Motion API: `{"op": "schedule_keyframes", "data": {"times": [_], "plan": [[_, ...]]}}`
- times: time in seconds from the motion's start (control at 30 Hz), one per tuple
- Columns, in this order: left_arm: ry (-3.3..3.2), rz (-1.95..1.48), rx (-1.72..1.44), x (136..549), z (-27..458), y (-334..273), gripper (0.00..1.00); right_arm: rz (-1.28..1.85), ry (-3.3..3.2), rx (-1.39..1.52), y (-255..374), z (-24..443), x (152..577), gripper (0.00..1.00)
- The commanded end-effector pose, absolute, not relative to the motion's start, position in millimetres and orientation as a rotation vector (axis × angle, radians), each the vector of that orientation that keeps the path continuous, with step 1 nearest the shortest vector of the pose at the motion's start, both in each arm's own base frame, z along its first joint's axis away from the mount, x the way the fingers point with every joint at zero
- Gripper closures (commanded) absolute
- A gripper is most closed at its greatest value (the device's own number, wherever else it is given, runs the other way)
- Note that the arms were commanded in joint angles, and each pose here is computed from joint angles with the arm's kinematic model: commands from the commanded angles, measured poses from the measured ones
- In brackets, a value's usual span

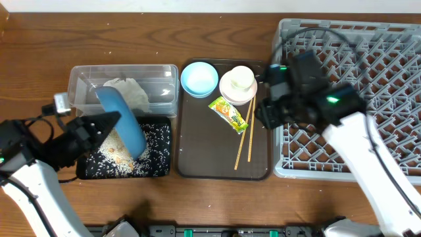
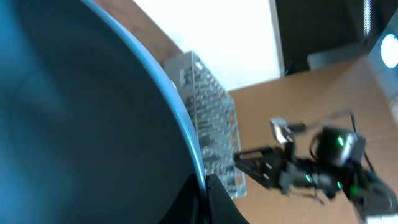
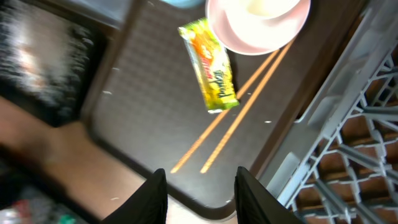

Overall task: Sort waste into correct bins and load items into the dishwasher rack
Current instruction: 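Reach the right gripper to the yellow snack wrapper and grasp it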

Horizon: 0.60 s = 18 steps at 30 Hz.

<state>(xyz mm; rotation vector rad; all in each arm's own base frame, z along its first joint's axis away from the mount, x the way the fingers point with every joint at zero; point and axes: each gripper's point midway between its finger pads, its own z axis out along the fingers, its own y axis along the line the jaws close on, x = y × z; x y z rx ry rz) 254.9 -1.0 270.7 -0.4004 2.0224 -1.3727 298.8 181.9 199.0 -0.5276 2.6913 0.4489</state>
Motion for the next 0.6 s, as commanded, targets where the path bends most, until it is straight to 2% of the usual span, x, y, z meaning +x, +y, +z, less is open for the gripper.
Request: {"op": "schedule_keyframes", "data": {"times": [0.0,0.27,0.57], "plan": [[2.121,-1.319,-0.365,247.4,264.1,-17.5,0.94,0.286,2.722,-0.557,180.0,173.0,311.9,0.64],[2.363,-1.124,-0.176,231.4,243.9,-56.3,0.93,0.289,2.722,-0.746,221.3,129.3,322.2,0.57],[2.425,-1.133,0.082,218.9,241.8,-97.1,0.93,0.156,2.759,-0.889,242.5,62.3,331.8,0.57]]}}
